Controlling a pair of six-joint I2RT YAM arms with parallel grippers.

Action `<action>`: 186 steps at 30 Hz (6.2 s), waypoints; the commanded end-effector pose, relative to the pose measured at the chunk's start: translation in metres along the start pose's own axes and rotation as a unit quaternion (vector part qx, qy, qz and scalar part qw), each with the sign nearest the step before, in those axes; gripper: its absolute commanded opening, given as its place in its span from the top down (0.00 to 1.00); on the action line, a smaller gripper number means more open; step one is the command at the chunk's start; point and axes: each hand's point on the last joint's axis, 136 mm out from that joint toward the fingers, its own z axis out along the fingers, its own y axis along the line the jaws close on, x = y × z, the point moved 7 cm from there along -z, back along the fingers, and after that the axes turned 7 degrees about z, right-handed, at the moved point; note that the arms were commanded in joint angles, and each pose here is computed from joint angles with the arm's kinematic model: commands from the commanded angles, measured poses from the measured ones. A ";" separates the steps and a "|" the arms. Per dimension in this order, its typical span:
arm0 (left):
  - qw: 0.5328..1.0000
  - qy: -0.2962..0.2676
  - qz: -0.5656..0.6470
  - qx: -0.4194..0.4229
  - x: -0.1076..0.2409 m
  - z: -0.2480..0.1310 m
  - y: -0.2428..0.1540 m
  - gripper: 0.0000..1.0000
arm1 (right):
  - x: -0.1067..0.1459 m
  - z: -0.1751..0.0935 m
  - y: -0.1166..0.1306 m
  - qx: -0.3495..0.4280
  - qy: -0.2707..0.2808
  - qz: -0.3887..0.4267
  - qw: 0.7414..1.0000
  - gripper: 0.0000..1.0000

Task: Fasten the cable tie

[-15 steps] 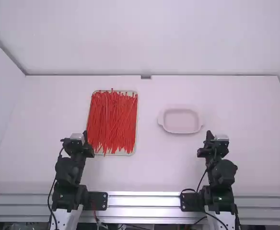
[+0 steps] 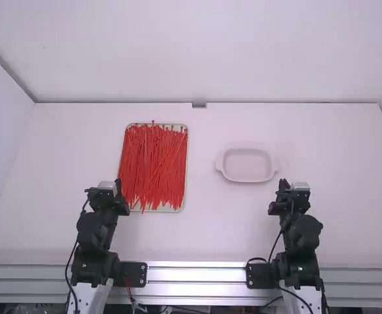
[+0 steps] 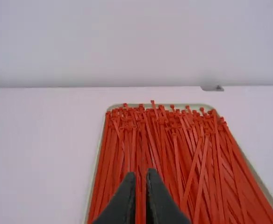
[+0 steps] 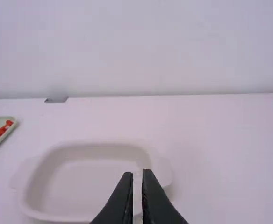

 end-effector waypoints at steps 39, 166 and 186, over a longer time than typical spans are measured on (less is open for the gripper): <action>0.969 0.211 -0.045 0.118 -0.046 0.069 -0.015 0.23 | -0.033 0.086 0.066 -0.079 0.257 0.022 0.963 0.23; 0.940 0.328 -0.080 0.040 0.024 0.288 -0.007 0.40 | -0.031 0.115 0.104 -0.133 0.307 -0.002 0.943 0.01; 0.930 0.354 -0.079 0.059 0.018 0.287 -0.009 0.38 | -0.030 0.115 0.105 -0.134 0.307 -0.002 0.942 0.01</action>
